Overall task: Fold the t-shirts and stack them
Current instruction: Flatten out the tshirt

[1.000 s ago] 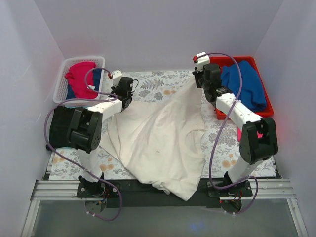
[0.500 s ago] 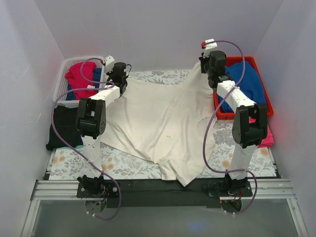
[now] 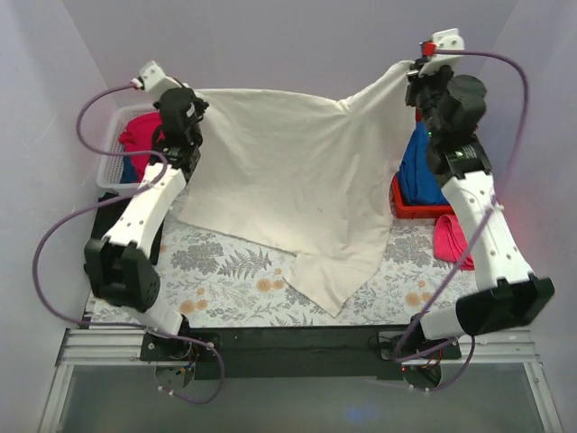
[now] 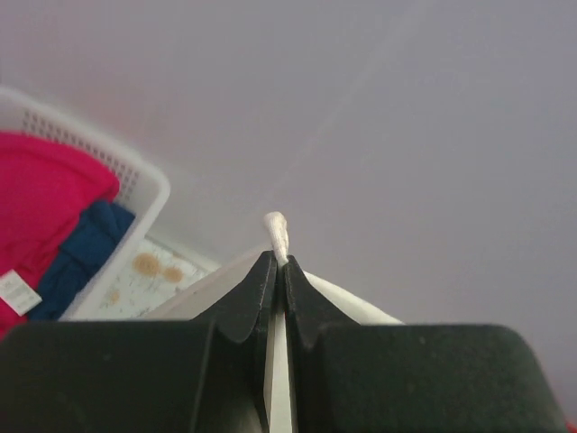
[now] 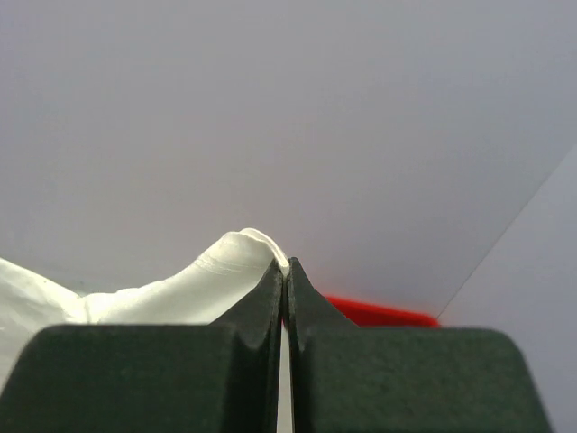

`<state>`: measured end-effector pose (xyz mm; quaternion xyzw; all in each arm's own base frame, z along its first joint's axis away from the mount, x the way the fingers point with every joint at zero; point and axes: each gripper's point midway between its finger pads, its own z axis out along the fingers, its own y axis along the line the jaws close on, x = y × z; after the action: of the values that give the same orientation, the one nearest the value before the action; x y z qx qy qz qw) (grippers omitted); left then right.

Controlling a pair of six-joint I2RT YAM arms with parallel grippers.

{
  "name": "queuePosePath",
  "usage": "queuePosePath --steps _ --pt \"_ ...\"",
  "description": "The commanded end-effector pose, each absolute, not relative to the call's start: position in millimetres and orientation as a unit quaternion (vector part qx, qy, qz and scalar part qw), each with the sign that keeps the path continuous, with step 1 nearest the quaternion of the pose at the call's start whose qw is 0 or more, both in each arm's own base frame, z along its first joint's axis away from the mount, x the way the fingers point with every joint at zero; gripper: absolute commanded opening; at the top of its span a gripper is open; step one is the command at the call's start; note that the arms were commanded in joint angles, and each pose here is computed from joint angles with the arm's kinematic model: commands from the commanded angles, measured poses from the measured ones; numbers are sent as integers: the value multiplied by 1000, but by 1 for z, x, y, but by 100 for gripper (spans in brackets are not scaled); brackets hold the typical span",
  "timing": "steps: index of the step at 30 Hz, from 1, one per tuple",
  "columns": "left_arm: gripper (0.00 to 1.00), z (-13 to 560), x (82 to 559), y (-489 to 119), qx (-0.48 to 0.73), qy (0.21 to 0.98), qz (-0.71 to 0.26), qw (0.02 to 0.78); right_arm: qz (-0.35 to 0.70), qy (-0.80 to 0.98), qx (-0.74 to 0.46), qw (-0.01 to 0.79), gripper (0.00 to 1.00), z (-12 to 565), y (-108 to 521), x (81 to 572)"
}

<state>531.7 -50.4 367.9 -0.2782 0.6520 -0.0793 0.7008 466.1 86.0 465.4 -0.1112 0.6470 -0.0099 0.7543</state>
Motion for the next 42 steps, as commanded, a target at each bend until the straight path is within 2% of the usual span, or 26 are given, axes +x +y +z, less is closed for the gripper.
queuePosePath --steps 1,2,10,16,20,25,34,42 --pt "0 452 463 -29 -289 586 -101 750 -15 563 -97 820 1 556 68 396" --pt "0 480 432 -23 -289 563 -113 766 -14 549 -96 830 1 570 64 371" --pt "0 522 324 -3 -284 520 -147 792 1 483 -124 867 1 627 51 250" --pt "0 549 261 9 -283 485 -168 810 22 412 -149 899 1 674 48 163" --pt "0 564 245 12 -276 475 -171 818 34 379 -152 912 1 692 47 132" --pt "0 576 254 9 -271 475 -171 820 40 378 -152 912 1 701 51 145" --pt "0 552 327 -12 -271 511 -172 797 36 442 -154 883 1 678 69 243" --pt "0 535 368 -24 -273 530 -174 784 29 469 -154 869 1 663 75 284"
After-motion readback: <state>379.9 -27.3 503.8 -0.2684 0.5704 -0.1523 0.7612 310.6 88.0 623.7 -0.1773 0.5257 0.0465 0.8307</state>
